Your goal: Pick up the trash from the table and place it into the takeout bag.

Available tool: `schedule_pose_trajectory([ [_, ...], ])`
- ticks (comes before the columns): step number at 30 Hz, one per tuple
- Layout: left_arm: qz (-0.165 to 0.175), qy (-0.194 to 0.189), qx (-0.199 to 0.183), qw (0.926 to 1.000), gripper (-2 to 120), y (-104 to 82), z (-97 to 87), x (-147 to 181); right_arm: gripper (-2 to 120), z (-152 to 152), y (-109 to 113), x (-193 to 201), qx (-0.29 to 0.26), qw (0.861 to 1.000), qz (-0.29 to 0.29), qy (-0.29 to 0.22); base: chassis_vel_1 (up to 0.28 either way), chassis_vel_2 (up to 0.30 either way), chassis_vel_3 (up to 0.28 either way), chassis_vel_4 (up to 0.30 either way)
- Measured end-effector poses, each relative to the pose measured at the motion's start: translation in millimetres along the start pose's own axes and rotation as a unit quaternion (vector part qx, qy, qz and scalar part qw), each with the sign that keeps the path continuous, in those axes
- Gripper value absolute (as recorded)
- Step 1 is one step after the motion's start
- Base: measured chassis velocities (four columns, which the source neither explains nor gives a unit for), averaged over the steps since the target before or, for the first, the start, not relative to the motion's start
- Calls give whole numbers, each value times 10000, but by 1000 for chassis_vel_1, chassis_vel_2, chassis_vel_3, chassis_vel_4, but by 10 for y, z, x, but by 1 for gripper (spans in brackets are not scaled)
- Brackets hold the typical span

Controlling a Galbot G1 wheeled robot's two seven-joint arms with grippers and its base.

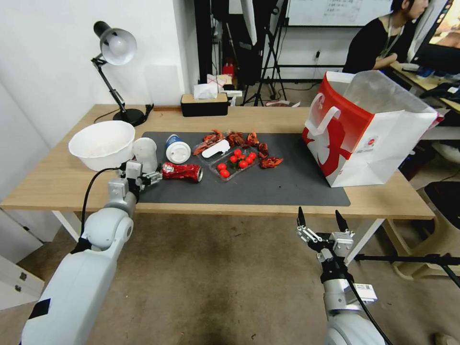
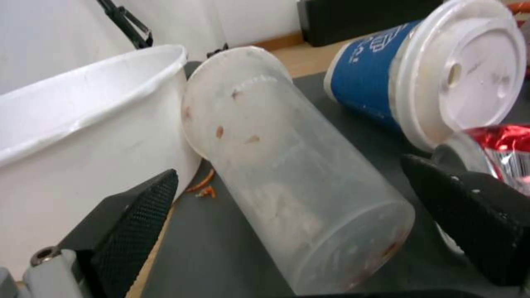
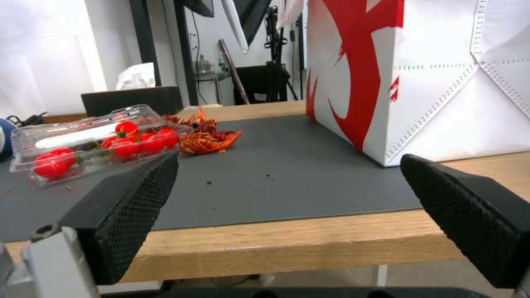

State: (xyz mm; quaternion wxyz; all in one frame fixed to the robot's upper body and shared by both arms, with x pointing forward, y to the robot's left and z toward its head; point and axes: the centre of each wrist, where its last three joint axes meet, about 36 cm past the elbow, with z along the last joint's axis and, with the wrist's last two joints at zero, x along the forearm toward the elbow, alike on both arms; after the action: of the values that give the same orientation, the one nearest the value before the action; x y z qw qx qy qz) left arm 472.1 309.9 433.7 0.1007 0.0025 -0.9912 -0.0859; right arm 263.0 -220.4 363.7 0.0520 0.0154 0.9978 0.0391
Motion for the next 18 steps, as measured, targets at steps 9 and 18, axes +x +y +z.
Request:
schedule_pose_trajectory([
  [9,-28,283,-60,9996,99,-7,-27,-17,99,2,9,4,18,10000,20,-6,0,0,0,0],
  [18,-29,359,-91,9993,69,7,13,3,97,12,25,1,9,10000,25,-4,0,0,0,0],
])
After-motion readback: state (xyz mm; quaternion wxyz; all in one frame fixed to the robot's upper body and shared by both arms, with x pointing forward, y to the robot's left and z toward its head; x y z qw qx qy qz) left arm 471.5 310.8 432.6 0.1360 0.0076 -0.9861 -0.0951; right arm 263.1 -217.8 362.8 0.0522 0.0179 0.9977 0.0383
